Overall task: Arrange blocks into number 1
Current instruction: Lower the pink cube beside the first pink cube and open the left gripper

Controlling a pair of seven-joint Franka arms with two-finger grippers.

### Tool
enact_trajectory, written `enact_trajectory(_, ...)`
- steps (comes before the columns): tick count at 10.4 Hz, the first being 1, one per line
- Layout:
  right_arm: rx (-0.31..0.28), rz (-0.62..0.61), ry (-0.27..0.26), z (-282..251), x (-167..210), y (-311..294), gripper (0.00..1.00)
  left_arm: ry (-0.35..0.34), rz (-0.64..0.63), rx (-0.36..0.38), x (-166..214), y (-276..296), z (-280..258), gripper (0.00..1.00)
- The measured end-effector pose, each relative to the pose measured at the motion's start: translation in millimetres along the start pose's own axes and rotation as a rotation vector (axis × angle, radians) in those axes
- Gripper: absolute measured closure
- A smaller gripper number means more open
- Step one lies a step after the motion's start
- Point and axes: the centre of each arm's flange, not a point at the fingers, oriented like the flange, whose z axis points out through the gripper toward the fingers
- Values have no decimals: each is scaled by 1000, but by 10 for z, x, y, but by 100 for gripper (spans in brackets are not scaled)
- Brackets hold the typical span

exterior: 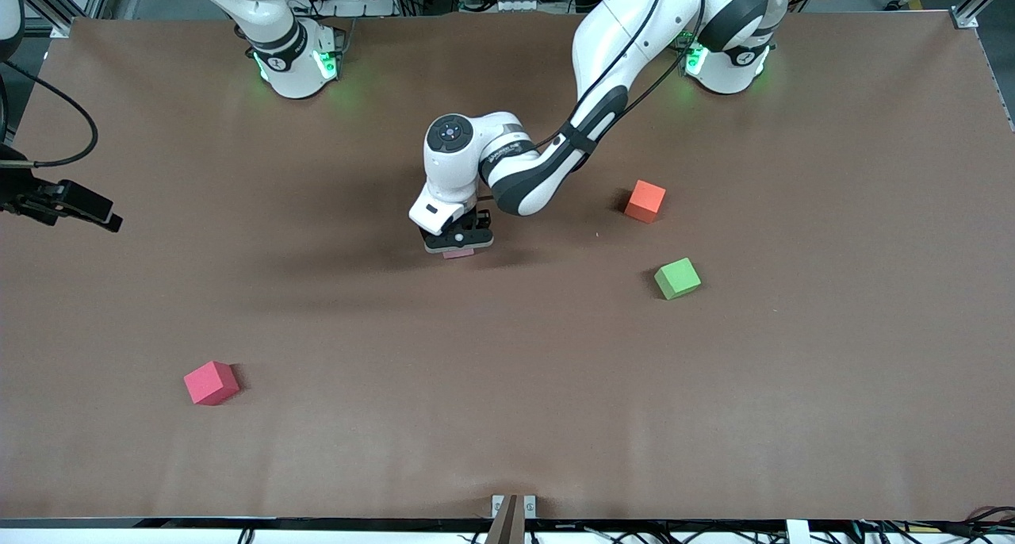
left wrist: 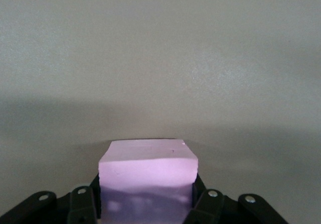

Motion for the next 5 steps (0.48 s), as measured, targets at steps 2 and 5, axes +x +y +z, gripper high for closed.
enact_trajectory(2,0,1,0,0,0,5,0,0,5,1,-36,14,6,37)
enact_trajectory(5,0,1,-1,0,0,8,0,0,7,1,-45,17,9,37)
